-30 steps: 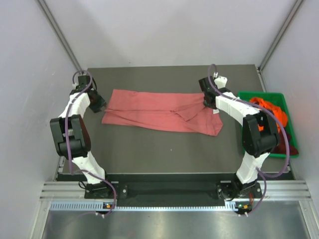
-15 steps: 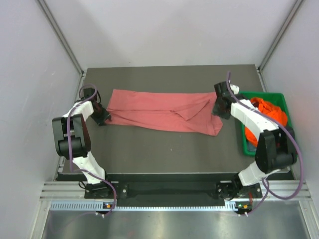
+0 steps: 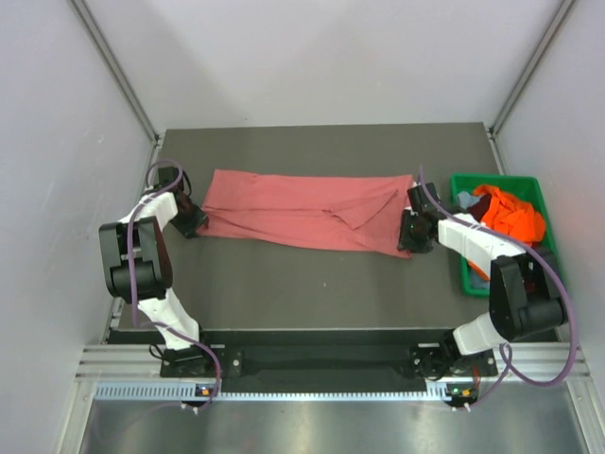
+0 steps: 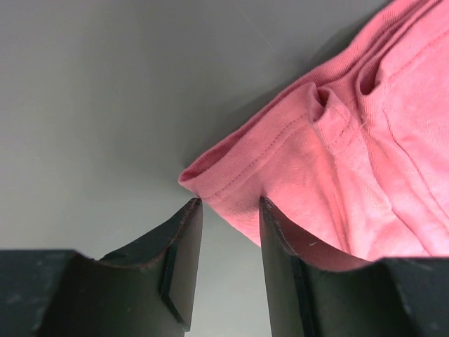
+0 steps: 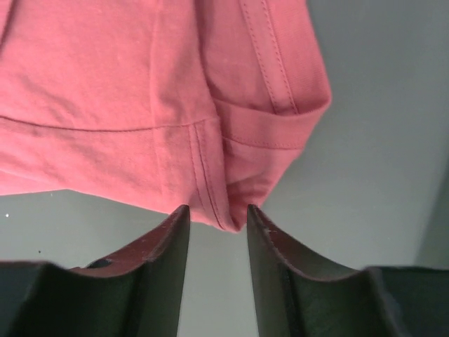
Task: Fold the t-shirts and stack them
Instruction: Fold the tshirt
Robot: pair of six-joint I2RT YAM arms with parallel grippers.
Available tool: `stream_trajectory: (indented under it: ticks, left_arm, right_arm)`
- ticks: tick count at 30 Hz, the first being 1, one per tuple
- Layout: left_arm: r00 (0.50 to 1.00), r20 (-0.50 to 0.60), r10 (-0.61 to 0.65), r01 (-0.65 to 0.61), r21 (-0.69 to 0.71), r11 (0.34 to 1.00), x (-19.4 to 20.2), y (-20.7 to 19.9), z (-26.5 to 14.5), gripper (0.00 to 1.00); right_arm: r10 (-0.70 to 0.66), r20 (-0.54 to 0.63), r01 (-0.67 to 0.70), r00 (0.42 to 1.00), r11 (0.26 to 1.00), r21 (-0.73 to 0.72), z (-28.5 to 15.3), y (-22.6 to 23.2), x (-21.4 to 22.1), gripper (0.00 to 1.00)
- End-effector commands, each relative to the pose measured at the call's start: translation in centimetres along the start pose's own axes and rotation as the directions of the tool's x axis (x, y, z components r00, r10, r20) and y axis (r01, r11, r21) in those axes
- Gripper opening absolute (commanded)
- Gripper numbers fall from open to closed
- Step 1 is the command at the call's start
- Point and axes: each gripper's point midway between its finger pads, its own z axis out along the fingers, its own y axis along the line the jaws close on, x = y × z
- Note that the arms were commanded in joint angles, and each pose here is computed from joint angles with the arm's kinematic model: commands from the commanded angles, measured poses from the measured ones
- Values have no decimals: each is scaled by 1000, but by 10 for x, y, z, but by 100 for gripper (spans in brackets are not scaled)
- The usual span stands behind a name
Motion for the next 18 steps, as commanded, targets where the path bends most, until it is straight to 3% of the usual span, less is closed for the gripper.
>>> stream_trajectory:
  ticks: [1, 12, 15, 17, 18]
  left_arm:
    - [996, 91, -25, 24, 16, 1000, -20, -6, -17, 44]
    - [998, 46, -53, 52, 31, 998, -8, -5, 0, 43]
    - [999, 31, -44, 44, -10, 999, -5, 2, 7, 23]
    - [998, 37, -41, 43, -40, 998, -7, 8, 7, 1]
    - [998, 46, -36, 38, -53, 998, -9, 10, 6, 0]
  right_arm:
    - [-20, 60, 23, 998, 998, -54, 4, 8, -16, 36]
    - [7, 32, -8, 999, 999, 32, 2, -9, -5, 0]
    - [22, 34, -23, 999, 999, 38, -2, -13, 0, 0]
    - [32, 30, -33, 999, 998, 52, -4, -17, 5, 0]
    - [45, 29, -47, 999, 997, 54, -4, -17, 7, 0]
